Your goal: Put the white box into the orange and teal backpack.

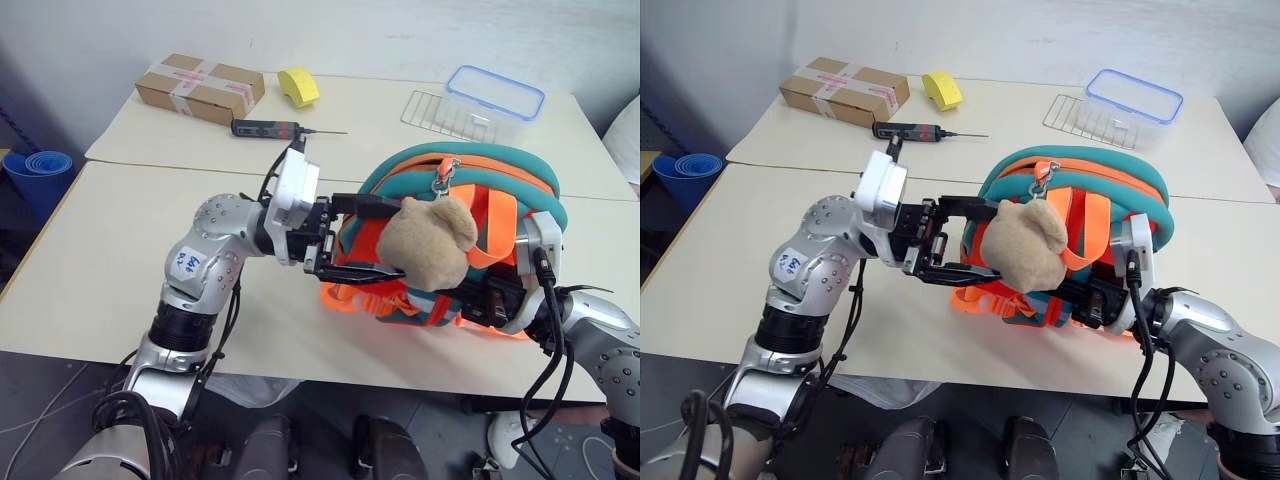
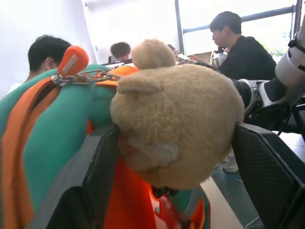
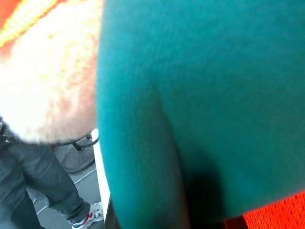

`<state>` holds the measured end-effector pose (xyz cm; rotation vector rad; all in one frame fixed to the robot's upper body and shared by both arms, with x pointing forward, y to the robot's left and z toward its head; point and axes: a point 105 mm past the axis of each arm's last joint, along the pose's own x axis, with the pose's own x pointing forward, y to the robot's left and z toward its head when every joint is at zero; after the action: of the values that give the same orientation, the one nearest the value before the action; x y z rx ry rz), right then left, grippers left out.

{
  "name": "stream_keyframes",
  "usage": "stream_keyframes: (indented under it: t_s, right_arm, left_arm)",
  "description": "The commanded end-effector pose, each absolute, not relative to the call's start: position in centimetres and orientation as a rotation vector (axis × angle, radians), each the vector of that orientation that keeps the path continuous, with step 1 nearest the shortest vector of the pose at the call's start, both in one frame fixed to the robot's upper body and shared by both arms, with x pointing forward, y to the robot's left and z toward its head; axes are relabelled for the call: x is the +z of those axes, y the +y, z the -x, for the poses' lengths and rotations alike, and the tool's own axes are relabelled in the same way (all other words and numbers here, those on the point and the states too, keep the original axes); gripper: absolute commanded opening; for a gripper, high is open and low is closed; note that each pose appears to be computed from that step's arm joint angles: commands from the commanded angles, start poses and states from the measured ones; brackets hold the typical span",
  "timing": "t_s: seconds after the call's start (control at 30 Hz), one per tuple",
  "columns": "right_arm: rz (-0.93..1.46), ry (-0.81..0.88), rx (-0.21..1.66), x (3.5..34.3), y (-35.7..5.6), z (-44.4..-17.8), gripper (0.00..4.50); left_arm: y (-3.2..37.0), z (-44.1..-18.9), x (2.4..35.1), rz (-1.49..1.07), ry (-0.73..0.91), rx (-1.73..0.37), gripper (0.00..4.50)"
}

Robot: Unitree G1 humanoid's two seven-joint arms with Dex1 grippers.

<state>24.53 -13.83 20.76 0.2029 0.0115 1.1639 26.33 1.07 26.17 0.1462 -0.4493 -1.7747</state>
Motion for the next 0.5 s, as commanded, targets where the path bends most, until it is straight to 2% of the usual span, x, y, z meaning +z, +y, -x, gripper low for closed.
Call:
stream_keyframes:
  t_s: [0.03,0.2,0.33,0.4,0.5]
  right_arm:
    - [-0.186,-0.033,1.182,21.5,-13.6,-24.2,0.0]
    - [-0.186,-0.04,1.168,21.5,-13.8,-24.2,0.0]
    - [-0.187,-0.048,1.152,21.5,-14.0,-24.3,0.0]
    - [-0.189,-0.056,1.139,21.5,-14.0,-24.4,0.0]
    - [-0.194,-0.062,1.126,21.4,-14.2,-24.4,0.0]
  left_arm:
    - [0.6,-26.0,27.2,-0.165,-0.506,-1.795,2.68]
    - [1.3,-26.4,27.5,-0.142,-0.506,-1.781,1.3]
    - [3.7,-28.7,28.3,-0.183,-0.497,-1.653,0.39]
    - [5.9,-30.3,28.4,-0.232,-0.445,-1.577,0.08]
    - [9.1,-32.2,27.9,-0.314,-0.36,-1.482,0.08]
